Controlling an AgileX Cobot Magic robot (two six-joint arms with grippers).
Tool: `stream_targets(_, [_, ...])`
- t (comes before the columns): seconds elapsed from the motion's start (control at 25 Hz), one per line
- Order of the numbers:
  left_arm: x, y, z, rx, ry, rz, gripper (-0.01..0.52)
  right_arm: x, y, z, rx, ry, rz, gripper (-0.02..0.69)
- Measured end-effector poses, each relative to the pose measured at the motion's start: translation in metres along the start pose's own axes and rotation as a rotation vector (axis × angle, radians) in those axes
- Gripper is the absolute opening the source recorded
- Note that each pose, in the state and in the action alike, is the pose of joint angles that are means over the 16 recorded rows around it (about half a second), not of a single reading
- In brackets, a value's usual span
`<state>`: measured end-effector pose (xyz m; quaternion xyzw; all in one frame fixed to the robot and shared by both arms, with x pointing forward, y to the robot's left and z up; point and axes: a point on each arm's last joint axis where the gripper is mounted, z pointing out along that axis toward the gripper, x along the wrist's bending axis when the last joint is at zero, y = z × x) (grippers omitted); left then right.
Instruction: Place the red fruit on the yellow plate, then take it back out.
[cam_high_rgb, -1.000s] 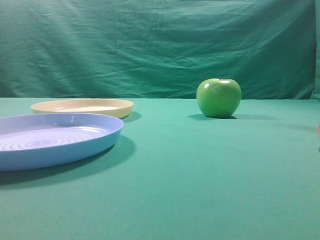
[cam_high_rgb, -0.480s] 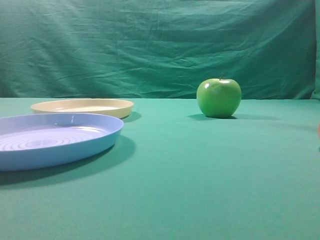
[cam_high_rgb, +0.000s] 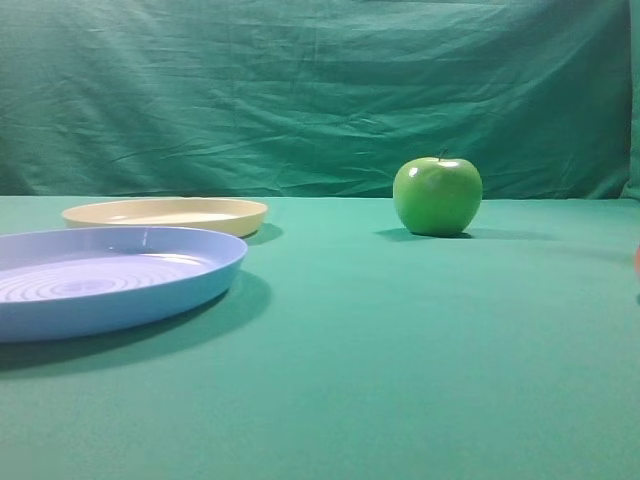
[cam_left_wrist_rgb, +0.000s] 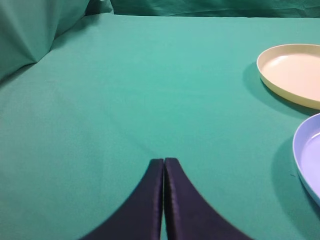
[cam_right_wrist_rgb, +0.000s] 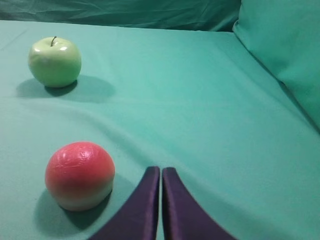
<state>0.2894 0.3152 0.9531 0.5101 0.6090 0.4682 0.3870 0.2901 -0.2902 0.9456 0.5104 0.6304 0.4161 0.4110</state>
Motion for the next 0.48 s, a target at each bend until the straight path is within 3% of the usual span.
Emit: stream_targets(0.48, [0.0,0.0,0.0,0.0,0.0,0.0,0.0,0.0,0.0,0.0,0.0,0.0,-0.011,0.0])
